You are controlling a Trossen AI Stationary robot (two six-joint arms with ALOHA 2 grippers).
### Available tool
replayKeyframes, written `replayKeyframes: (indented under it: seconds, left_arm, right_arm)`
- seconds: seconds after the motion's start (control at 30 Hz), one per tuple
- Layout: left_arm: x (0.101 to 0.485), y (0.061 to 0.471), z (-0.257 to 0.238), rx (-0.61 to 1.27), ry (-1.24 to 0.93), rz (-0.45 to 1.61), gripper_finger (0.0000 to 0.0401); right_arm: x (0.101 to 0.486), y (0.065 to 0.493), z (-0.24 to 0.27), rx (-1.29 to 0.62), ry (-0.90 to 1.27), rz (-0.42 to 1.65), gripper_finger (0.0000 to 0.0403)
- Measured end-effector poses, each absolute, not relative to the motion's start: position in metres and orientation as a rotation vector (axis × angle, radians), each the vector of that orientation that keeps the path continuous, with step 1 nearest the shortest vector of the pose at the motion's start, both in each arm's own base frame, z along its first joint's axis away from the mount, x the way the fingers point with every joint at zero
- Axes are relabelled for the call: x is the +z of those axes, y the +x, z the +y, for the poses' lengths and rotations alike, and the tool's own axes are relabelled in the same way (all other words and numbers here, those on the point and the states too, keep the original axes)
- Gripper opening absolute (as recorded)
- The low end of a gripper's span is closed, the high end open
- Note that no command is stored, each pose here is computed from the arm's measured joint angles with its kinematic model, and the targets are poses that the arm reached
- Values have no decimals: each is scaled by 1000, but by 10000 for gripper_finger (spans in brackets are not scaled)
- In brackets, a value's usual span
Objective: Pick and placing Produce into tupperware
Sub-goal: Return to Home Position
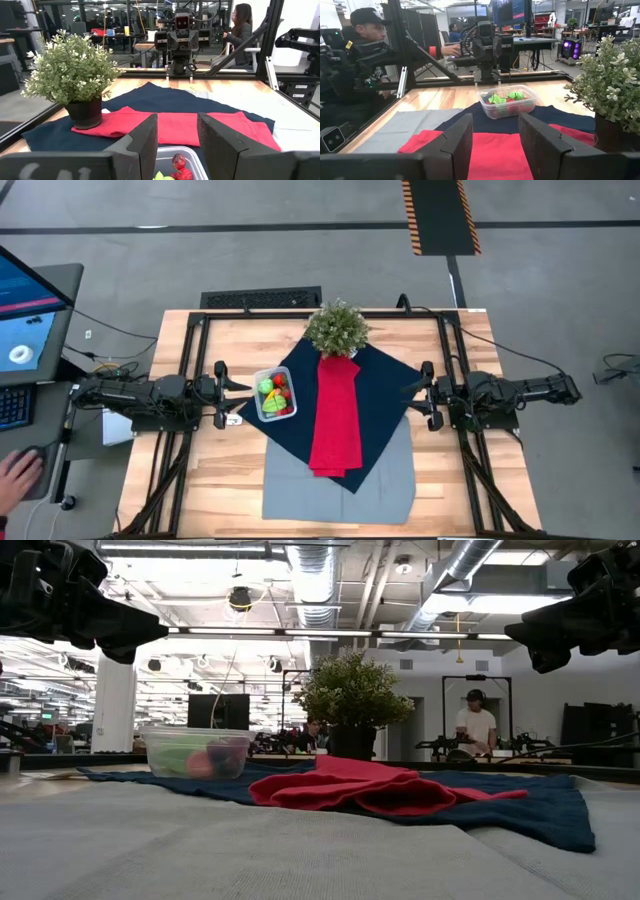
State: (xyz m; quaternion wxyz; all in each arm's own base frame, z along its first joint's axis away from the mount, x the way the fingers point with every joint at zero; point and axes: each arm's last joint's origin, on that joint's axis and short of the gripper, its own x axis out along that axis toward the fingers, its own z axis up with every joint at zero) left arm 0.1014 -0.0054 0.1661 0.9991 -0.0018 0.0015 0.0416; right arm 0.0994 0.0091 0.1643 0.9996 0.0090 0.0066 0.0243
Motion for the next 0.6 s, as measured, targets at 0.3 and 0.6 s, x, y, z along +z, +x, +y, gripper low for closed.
replayKeyframes:
  seconds: [0.3, 0.6]
  left_arm:
    - [166, 101, -5, 83, -3, 3, 127]
    - [166, 101, -5, 83, 1, 4, 127]
  right_arm:
    - [164, 99, 9, 48, 18, 13, 183]
    - [164, 99, 9, 48, 18, 13, 181]
